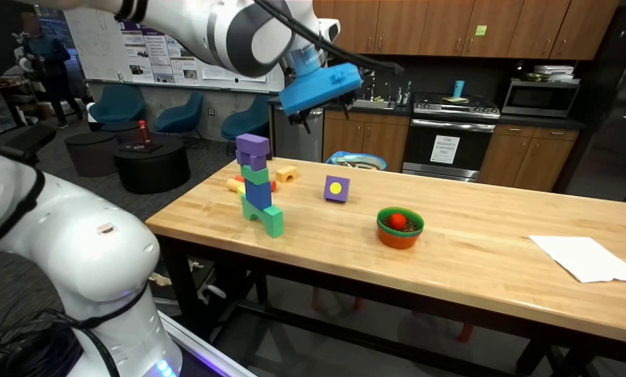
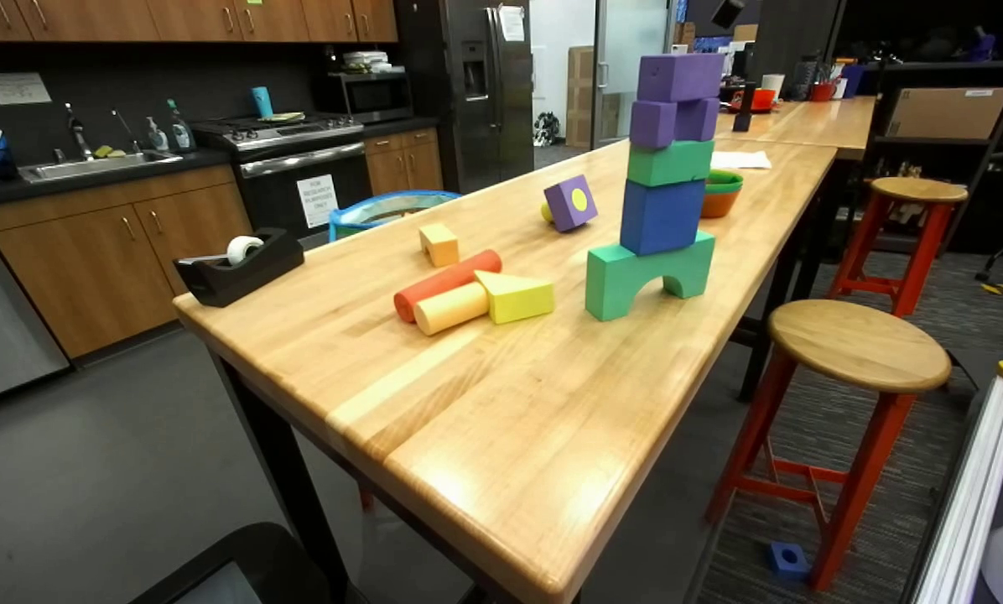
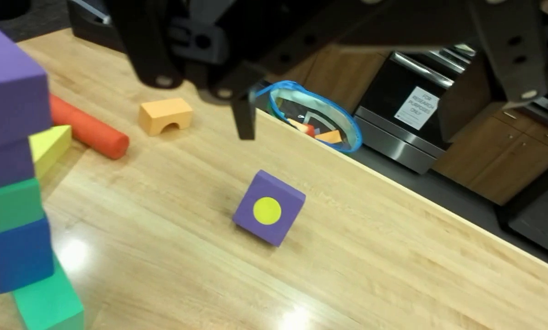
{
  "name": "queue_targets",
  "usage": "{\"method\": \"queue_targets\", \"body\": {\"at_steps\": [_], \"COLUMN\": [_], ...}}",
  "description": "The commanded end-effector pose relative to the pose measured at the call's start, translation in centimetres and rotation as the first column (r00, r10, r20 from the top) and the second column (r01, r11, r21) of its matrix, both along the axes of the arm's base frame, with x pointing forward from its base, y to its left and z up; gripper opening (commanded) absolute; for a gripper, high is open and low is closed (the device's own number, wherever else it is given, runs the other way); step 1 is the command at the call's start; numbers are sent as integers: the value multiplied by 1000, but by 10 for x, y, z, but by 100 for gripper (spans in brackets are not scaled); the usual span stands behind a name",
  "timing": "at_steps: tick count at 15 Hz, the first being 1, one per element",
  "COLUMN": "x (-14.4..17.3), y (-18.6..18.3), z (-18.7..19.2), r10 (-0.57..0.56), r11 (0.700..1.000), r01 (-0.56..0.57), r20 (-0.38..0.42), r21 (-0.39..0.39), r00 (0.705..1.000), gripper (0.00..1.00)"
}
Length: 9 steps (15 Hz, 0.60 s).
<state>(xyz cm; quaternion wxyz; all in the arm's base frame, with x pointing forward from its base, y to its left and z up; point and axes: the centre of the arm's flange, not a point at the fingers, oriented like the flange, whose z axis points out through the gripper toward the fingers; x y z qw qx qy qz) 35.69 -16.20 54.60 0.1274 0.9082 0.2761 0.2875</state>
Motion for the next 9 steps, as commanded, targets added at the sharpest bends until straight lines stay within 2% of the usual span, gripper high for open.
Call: {"method": "queue_targets", "body": {"at_steps": [1, 4, 5, 9], "x": [28, 38, 24, 27], "y": [-22, -27, -22, -22], "z": [-35, -58, -49, -55], "r10": [-80, -41, -59, -59], "r11": [997, 998, 998, 998], "r01": [80, 43, 60, 60], "r20": [13, -49, -34, -48], "r21": [20, 43, 25, 27], "r00": [997, 998, 998, 997], "gripper": [100, 100, 100, 100]}}
